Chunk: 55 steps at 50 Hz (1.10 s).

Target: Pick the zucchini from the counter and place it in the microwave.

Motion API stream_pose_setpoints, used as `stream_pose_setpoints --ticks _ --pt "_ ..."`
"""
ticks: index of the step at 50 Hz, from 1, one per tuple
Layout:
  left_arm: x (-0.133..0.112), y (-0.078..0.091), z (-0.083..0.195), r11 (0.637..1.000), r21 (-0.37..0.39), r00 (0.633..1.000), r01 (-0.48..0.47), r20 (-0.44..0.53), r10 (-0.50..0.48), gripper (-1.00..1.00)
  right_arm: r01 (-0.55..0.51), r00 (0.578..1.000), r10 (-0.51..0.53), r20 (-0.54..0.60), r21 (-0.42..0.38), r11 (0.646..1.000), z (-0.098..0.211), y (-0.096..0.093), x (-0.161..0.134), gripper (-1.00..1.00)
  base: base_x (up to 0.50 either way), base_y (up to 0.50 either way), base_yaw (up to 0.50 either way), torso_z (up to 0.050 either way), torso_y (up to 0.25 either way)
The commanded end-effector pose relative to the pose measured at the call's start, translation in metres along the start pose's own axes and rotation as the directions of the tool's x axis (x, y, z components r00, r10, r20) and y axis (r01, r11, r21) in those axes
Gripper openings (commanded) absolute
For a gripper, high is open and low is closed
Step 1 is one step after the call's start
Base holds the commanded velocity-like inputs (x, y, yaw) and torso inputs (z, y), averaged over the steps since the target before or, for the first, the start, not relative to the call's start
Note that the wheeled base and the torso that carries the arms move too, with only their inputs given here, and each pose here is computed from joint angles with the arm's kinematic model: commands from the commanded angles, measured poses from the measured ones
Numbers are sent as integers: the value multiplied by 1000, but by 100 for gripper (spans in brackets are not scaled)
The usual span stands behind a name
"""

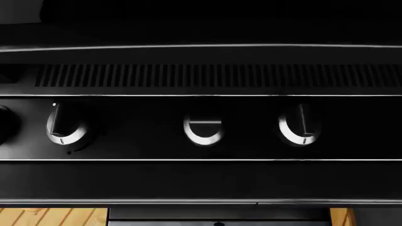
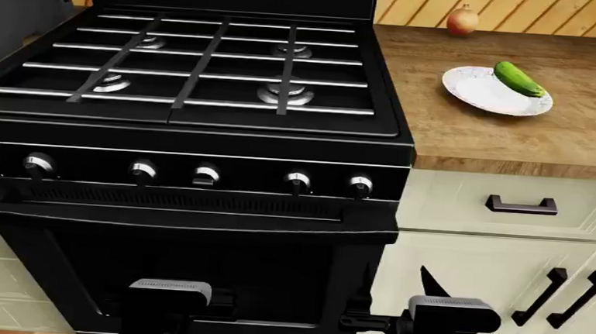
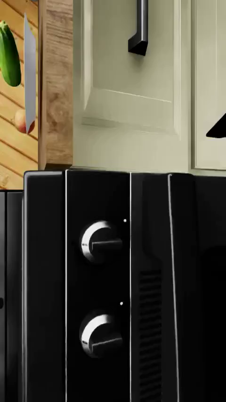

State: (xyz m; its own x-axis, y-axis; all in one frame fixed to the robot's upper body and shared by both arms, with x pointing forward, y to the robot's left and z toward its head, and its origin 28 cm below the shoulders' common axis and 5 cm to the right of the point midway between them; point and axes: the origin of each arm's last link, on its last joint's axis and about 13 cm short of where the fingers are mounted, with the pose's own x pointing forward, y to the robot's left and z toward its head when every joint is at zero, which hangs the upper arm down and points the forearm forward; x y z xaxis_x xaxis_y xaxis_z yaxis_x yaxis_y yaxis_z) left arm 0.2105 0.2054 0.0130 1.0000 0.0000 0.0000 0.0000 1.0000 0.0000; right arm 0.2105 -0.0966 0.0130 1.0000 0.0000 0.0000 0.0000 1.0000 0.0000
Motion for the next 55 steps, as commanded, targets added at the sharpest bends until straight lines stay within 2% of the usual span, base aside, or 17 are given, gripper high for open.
stream_pose_setpoints --ticks 1,13,16,20,26,29,36,40,46,55 --pt "-1 0 1 1000 -4 1000 4 6 -4 100 1 1000 -1 1 10 1000 1 1 0 100 0 0 0 0 0" --pt "-6 2 15 999 -8 999 36 40 -35 100 5 1000 -5 -2 39 999 7 1 0 100 0 0 0 0 0" --pt "-11 7 36 999 -3 994 44 103 -43 100 -15 1000 15 19 42 999 22 1 -2 100 0 0 0 0 0" --pt "-19 9 77 993 55 973 103 200 -112 100 -59 998 57 34 63 996 43 2 -6 100 0 0 0 0 0" --pt "-27 9 131 984 99 946 152 275 -173 100 -95 992 89 91 55 994 82 -1 -9 100 0 0 0 0 0" --pt "-32 9 148 977 130 933 171 298 -203 100 -113 987 106 118 50 992 100 -3 -12 100 0 0 0 0 0" --pt "-42 12 174 965 140 907 224 331 -259 100 -159 974 152 170 27 987 139 -10 -17 100 0 0 0 0 0" --pt "-46 16 187 965 142 898 218 357 -256 100 -164 968 160 192 4 986 154 -15 -20 100 0 0 0 0 0" --pt "-50 22 196 972 128 895 196 383 -231 100 -182 956 173 236 16 983 173 -21 -26 100 0 0 0 0 0" --pt "-56 39 208 987 111 889 117 432 -154 100 -210 938 204 282 -7 978 199 -31 -34 100 0 0 0 0 0"
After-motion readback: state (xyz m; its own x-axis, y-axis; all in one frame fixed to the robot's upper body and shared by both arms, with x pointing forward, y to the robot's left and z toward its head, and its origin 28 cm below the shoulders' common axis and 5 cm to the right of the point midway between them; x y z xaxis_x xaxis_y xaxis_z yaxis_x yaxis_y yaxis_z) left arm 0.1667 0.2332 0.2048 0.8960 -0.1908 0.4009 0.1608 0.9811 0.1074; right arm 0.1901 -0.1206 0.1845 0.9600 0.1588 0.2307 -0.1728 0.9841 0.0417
